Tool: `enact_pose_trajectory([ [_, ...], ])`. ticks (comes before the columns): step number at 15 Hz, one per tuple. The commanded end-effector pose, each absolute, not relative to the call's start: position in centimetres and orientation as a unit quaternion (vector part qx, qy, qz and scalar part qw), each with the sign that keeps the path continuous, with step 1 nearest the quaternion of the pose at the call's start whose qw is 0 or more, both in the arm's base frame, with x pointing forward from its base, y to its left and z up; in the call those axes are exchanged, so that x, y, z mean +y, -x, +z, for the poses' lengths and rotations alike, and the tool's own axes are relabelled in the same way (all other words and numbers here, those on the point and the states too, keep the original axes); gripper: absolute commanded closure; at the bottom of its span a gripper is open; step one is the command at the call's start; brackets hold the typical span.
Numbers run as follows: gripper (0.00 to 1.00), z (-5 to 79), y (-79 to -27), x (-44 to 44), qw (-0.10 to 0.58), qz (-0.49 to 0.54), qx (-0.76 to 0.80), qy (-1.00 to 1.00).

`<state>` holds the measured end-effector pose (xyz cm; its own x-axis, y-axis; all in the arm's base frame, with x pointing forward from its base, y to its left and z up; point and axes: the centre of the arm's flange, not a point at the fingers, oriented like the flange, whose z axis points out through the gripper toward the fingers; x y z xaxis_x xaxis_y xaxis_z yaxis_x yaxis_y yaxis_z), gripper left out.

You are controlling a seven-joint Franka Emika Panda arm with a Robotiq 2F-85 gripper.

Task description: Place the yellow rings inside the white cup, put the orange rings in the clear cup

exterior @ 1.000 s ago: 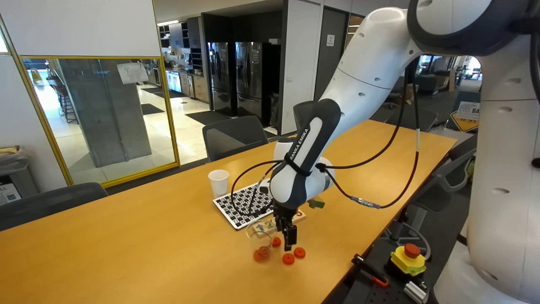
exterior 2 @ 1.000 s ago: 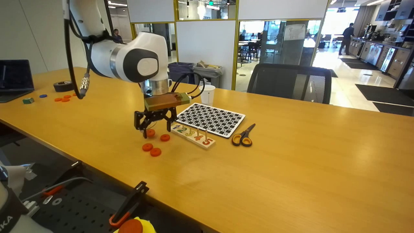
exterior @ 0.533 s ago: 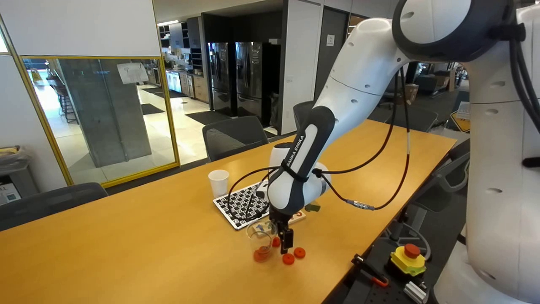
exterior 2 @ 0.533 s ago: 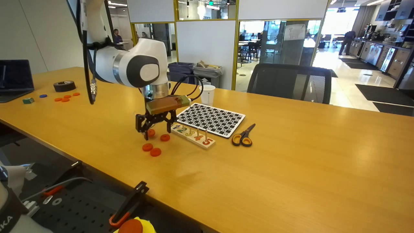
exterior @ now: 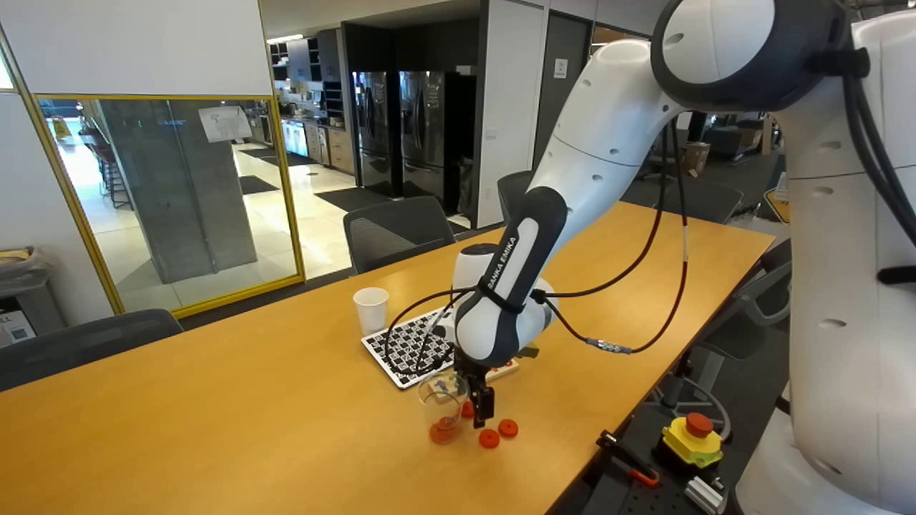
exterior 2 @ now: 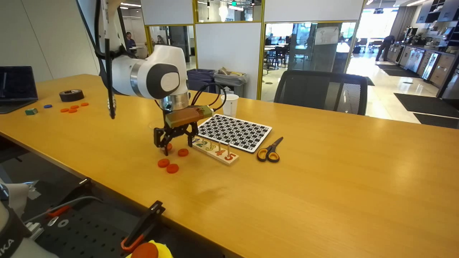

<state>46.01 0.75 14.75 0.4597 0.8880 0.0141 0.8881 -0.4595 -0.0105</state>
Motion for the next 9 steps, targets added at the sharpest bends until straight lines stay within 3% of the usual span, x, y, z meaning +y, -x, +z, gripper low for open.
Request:
enact_pose_trajectory([
  [1,0.00,14.42,-46.62,0.68,-0.007,-0.011,-0.514,0.857],
  [9,0.00,13.85,-46.76,0.43,-0.009,-0.009,-0.509,0.861],
])
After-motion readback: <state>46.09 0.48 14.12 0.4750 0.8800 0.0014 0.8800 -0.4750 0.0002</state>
